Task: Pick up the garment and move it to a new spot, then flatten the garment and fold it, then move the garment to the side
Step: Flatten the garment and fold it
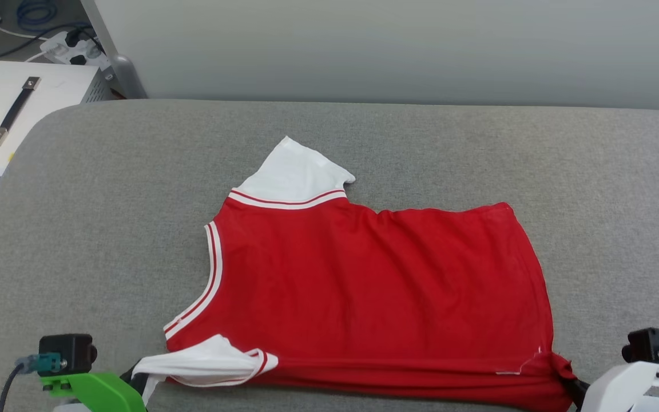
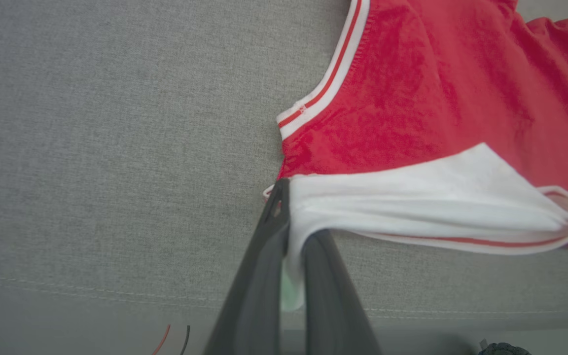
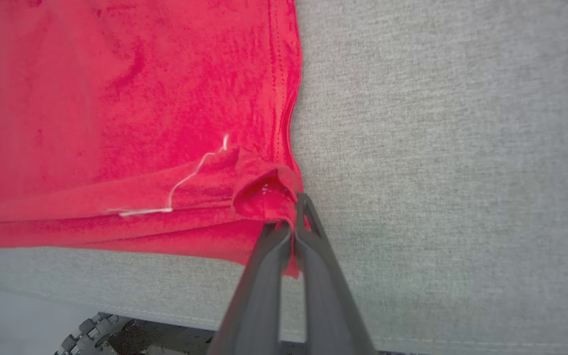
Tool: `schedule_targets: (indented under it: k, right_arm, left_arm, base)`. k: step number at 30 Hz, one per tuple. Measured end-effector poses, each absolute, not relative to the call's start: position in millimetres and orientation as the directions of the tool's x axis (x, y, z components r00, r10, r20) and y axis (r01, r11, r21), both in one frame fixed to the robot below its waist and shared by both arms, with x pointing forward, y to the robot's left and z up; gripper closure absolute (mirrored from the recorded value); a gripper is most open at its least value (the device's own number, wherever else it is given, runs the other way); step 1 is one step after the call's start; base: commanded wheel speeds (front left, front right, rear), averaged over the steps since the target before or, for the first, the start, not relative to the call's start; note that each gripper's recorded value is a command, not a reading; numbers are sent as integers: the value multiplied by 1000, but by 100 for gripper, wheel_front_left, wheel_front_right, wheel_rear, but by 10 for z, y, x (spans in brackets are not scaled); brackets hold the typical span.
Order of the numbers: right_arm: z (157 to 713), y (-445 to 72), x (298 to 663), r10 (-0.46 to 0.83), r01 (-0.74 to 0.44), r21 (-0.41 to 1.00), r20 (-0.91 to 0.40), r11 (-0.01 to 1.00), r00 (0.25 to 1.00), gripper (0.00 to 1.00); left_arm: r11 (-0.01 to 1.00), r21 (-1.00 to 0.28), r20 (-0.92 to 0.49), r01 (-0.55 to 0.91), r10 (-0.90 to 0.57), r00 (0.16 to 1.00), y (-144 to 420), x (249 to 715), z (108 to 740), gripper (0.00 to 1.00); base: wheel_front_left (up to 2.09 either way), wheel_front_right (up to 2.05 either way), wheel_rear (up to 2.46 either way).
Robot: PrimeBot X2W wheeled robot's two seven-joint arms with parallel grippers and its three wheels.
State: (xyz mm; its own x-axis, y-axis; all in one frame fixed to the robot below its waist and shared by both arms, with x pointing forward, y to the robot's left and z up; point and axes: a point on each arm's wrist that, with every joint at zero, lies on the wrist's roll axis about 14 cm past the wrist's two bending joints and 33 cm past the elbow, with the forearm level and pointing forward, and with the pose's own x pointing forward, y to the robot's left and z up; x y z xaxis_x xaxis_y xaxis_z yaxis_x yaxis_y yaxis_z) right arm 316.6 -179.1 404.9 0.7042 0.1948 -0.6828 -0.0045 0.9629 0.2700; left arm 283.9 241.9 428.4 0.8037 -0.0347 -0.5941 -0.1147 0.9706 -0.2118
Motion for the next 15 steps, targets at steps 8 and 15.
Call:
schedule_targets:
  k: [8,15]
  right_arm:
    - [4070,-1716,3540,216,-60,246,-677,967,704,100]
    - [3979,-1695,3773,222,-75,238,-685,968,694,100]
  left_arm:
    - [981,-187,-618,-46,-81,782,2409,3226,4211,100]
    - [981,-192,-627,-1,-122,769,2334,3547,4121,100]
  base:
    - [0,0,0]
    - [0,0,0]
